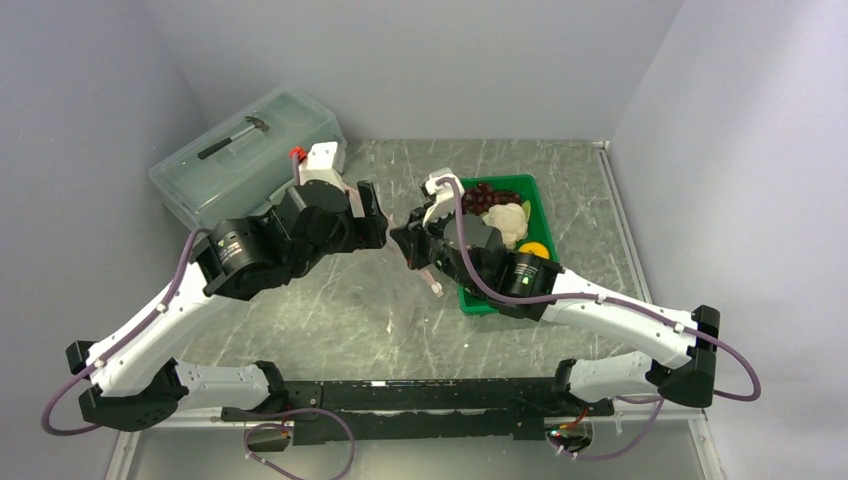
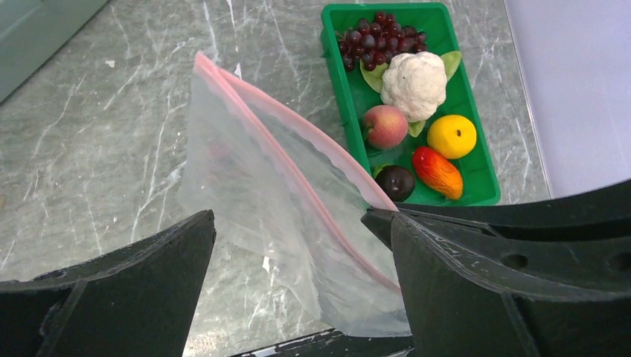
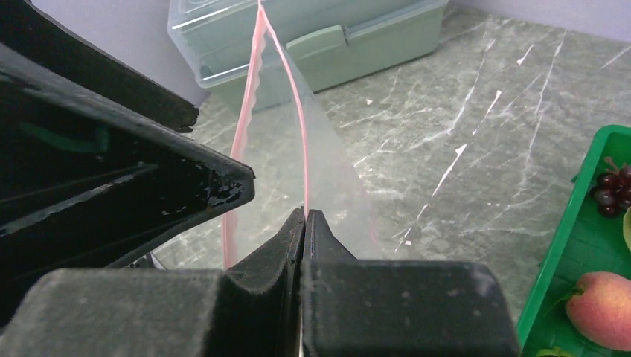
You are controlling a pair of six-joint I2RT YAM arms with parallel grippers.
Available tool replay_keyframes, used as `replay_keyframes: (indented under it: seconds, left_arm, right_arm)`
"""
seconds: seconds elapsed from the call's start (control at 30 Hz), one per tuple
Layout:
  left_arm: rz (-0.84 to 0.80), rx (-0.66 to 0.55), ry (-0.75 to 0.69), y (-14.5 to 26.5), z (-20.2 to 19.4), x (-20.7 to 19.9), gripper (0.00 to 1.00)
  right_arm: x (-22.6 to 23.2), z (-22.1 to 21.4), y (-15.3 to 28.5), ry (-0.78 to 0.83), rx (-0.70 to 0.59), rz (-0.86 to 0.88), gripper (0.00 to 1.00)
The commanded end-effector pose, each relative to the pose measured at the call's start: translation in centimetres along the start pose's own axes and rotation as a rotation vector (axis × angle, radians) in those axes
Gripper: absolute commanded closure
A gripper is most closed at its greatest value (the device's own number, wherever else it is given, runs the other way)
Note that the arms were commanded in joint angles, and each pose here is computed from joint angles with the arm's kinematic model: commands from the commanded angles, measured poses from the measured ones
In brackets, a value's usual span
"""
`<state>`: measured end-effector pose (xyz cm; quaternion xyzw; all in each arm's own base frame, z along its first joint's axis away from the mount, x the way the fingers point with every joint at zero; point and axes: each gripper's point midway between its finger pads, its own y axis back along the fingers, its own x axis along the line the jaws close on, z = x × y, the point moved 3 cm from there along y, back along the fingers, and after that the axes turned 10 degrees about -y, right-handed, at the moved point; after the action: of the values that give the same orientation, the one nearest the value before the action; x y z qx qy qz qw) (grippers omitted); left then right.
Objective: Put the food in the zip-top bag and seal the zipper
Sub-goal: Open the zipper of the food storage bag at the center of the board.
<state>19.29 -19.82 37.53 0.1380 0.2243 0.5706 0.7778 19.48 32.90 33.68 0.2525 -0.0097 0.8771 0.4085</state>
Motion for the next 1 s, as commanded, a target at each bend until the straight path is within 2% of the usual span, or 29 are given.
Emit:
replay_keyframes:
  seconds: [0.0, 0.17, 0.67, 0.97]
  left_arm:
    - [0.050, -0.028, 0.039, 0.0, 0.3, 0.9, 0.08]
    - [0.045, -0.006, 0.038, -0.5, -0.3, 0.9, 0.15]
    - [0.042, 0.105, 0.034, -3.3, -2.7, 0.9, 0.28]
    - [0.001, 0.162, 0.041, -3.6, -3.4, 0.1, 0.37]
  right_arm:
    - [0.7, 2.3, 1.0, 0.004, -0.103, 0.007, 1.00]
    - [1.0, 2.3, 1.1, 0.012, -0.113, -0.001, 1.00]
    - [2.4, 2.4, 1.8, 0.026, -0.180, -0.023, 1.00]
    - [2.8, 2.1, 1.5, -0.012, -0.258, -0.132, 1.00]
